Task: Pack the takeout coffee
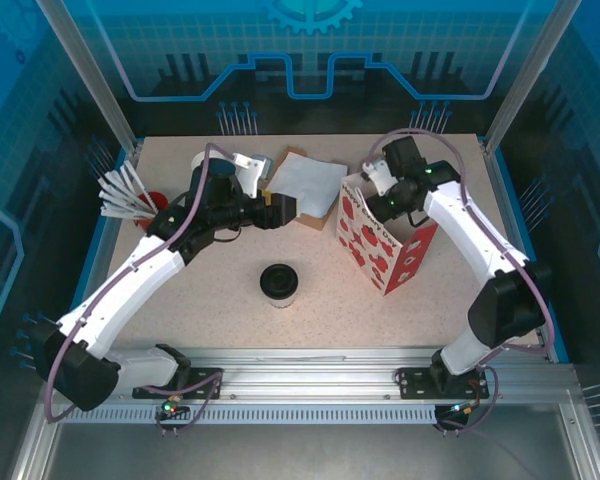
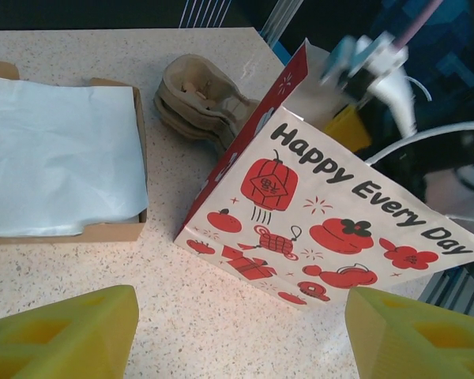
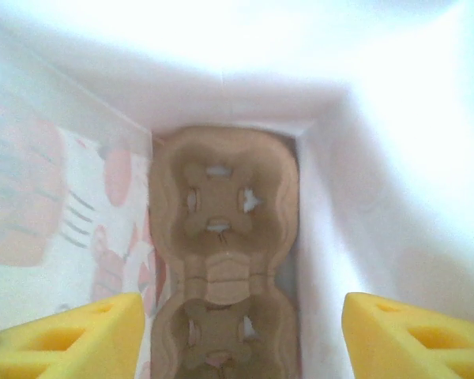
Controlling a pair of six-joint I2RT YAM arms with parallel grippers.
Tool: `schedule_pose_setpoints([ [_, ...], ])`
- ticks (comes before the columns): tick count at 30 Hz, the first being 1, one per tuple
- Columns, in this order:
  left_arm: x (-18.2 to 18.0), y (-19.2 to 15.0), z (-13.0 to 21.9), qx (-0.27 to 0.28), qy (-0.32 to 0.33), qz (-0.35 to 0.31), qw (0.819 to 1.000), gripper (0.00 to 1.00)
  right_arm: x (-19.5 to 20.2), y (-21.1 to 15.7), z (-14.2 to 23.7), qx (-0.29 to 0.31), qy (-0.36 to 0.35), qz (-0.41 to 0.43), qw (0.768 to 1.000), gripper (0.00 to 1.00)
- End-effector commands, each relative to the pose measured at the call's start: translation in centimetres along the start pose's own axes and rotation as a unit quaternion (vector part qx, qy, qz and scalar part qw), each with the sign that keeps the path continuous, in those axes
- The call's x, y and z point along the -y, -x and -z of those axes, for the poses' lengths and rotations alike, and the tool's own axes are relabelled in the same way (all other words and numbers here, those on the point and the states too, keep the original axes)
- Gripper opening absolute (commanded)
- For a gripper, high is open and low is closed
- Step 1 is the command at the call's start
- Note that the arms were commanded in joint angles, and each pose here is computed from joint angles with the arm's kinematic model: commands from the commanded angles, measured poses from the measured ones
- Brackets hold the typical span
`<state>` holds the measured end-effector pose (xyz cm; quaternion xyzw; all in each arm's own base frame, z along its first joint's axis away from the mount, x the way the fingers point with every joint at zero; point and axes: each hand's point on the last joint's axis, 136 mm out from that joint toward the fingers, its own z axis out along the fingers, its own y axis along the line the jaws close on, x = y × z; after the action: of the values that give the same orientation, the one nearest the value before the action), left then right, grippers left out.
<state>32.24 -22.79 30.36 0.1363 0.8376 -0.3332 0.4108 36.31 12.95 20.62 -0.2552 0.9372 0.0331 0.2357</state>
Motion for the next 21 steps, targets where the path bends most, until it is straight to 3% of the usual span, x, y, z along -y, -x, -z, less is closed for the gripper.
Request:
schedule_pose_setpoints([
  [1,-0.1,-0.7,0.8,0.005,0.005,0.0,1.0,0.72,0.0,1.5,4.1,0.037,0.0,0.004,0.999,0.68],
  [8,-1.6,-3.4,1.8,-0.009,0.025,0.03,0.999,0.73,0.5,5.1,12.7,0.154,-0.031,-0.019,0.987,0.69],
  [14,-4.6,-6.6,4.1,-0.028,0.065,0.102,0.992,0.77,-7.3,7.1,19.0,0.254,0.025,0.071,0.964,0.72],
  [21,-9.6,-10.1,7.9,-0.046,0.146,0.203,0.967,0.86,-19.5,5.1,14.2,0.174,0.13,0.201,0.955,0.78],
])
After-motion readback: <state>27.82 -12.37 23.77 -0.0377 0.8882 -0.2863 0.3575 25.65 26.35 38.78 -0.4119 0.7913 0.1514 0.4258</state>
